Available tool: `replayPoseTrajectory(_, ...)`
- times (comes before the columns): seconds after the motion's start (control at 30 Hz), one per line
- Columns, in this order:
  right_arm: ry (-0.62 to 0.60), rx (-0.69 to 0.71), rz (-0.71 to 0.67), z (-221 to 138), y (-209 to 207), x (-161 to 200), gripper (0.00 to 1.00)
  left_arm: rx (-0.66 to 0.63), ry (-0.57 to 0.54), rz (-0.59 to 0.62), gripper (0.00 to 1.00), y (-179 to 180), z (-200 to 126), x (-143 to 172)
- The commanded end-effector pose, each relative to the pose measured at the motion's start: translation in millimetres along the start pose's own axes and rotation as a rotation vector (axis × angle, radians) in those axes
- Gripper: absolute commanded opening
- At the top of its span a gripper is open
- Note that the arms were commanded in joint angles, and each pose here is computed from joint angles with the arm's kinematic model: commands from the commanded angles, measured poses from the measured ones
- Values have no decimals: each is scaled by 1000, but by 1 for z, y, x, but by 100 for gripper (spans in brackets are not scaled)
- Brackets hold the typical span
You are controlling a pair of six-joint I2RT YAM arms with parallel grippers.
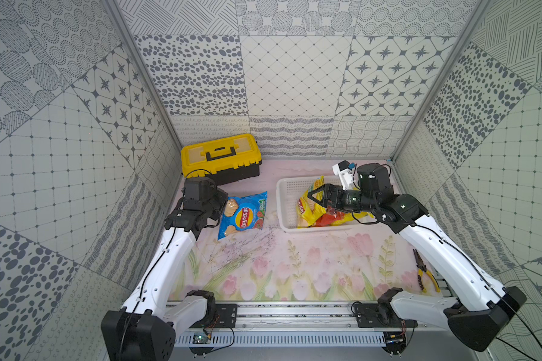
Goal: Put the potato chips into the basket
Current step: Pick up the potato chip from the center of the board.
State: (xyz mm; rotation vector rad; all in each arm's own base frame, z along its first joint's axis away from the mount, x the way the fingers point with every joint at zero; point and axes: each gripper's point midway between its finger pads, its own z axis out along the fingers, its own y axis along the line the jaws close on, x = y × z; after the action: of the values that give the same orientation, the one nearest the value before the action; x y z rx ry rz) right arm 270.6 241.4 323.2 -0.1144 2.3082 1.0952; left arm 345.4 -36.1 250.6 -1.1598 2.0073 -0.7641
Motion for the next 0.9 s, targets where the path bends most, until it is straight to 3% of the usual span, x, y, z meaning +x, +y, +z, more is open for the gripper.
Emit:
replayPoseTrajectory(0.0, -62, -43, -36, -13, 15, -12, 93, -79, 41, 115, 0, 6, -31, 5)
replayPoseTrajectory(0.23, -59, -44, -34, -12, 15, -11, 93, 21, 85, 164, 0, -35, -54, 8)
replayPoseTrajectory(0.47, -56, -52, -35, -11, 18, -14, 93, 91, 86, 134, 0, -69, -73, 12)
replayPoseTrajectory(0.87, -17, -81, -43, -5, 25, -10, 93, 207, 87, 114, 0, -136, -67, 43)
